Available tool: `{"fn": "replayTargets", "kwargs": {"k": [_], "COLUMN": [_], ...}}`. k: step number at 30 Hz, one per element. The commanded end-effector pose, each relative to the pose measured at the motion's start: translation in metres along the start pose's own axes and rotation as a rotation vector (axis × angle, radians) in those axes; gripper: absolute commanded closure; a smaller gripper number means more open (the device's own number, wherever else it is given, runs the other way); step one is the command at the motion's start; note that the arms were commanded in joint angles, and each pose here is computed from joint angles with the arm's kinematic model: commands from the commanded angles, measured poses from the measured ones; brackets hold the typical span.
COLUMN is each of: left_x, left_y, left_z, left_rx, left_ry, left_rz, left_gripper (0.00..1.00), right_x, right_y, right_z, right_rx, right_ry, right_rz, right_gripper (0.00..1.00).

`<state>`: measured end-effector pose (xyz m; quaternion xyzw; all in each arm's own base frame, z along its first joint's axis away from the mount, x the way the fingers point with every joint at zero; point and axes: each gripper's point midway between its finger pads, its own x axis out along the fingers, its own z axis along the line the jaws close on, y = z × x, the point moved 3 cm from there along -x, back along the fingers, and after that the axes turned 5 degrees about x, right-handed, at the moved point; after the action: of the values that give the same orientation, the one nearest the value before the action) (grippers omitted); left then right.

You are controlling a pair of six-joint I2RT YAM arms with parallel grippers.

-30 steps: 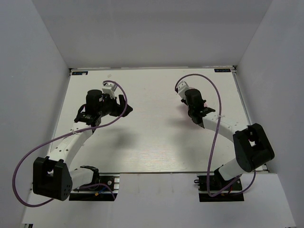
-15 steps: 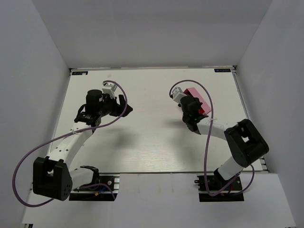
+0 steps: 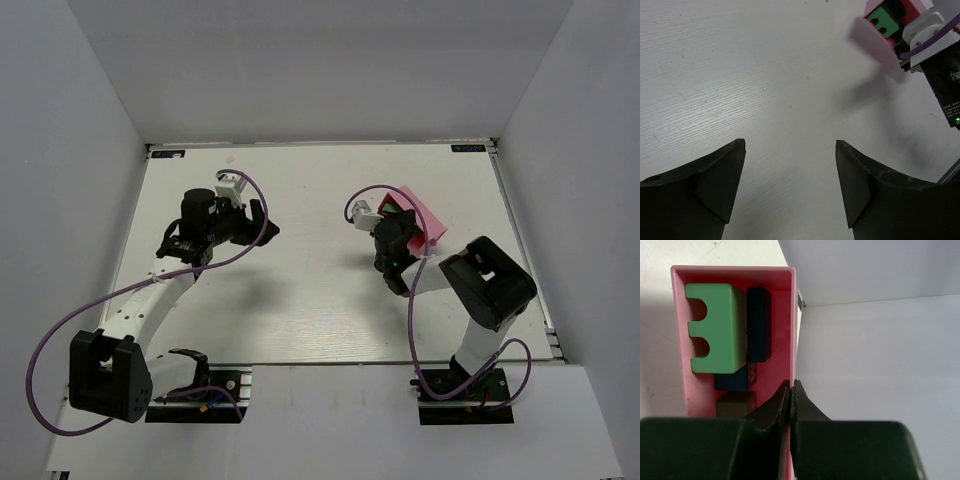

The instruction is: Build the wood block tower

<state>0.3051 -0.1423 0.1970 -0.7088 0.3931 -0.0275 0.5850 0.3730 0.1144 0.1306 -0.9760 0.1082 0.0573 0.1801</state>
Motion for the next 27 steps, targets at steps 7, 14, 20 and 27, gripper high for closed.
{"fn": "replayTargets", "kwargs": {"k": [7, 14, 20, 27], "left_x": [-0.003, -0.003, -0.003, -0.003], "left_y": [-0.017, -0.017, -0.017, -0.017], "left_z": [-0.005, -0.005, -0.005, -0.005], "left_rx": [0.024, 0.024, 0.024, 0.024], "left_ry": [0.019, 0.019, 0.019, 0.019], "left_rz": [-0.039, -0.039, -0.039, -0.039], "left_gripper": [0.18, 0.16, 0.16, 0.16], "right_x": [-0.003, -0.001, 0.001, 0.000], "right_y": [-0.010, -0.005, -0.003, 0.002], "right_z": [-0.017, 0.002, 0.010, 0.027], "right_rx": [0.079, 0.072, 0.056, 0.016], "right_ry": [0.109, 0.025, -0.001, -0.074], "right_rz": [-0.010, 0.022, 0.031, 0.058], "right_gripper": [1.00, 1.00, 0.87, 0.50]}}
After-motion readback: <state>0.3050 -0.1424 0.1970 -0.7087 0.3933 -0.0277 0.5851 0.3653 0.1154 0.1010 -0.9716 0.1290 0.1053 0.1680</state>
